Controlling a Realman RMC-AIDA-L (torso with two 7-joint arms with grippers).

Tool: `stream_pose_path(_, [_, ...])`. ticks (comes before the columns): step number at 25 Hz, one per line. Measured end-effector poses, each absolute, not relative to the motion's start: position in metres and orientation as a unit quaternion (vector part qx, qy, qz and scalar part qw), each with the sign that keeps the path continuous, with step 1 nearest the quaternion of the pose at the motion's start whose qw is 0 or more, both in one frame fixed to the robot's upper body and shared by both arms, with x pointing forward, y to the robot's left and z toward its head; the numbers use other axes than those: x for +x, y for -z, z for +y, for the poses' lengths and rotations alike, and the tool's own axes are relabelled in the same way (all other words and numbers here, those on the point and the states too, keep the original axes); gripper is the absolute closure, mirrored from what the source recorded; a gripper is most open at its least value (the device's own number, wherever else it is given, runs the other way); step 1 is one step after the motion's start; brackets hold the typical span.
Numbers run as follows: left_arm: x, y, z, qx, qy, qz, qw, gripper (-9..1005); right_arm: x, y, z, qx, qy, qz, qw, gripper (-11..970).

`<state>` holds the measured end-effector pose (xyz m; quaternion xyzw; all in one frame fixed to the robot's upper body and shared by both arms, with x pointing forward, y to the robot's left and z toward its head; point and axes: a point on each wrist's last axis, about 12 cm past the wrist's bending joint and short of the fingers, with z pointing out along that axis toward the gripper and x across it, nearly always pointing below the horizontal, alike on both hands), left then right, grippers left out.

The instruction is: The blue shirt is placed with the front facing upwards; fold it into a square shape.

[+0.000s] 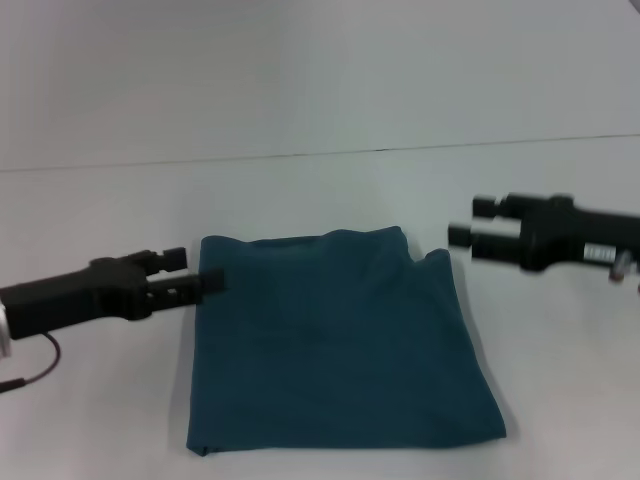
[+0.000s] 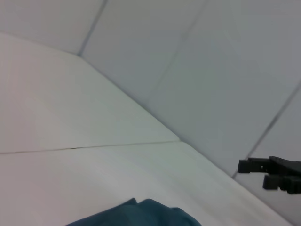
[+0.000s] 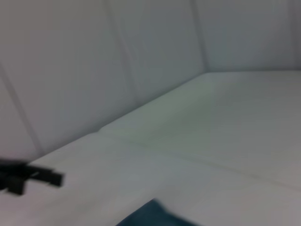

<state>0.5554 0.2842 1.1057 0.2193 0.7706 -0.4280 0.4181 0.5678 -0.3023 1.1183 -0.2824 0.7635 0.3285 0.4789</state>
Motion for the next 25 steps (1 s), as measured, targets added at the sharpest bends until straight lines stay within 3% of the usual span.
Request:
stream_pose_path(6, [0.55, -1.094, 0.269, 0.263, 0.421, 0.762, 0.415, 86, 0.55, -1.104, -0.295, -0.325, -0.344, 0.758, 0.45, 267])
stream_pose_path(14, [0.543, -1.083, 0.261, 0.255, 0.441, 0.762, 0.4, 86, 0.548, -1.103, -0.289, -0.35, -0.351, 0.753, 0.432, 255])
stream_pose_path(16, [0.542, -1.082, 0.259, 0.256, 0.443, 0.762, 0.397, 87, 0.549, -1.103, -0.287, -0.358, -0.348, 0.756, 0.424, 142])
stream_pose_path(25, [0.539, -1.081, 0.253, 0.274, 0.45, 0.759, 0.382, 87, 0.547, -1.101, -0.282, -0.377, -0.351, 0.755, 0.406, 45])
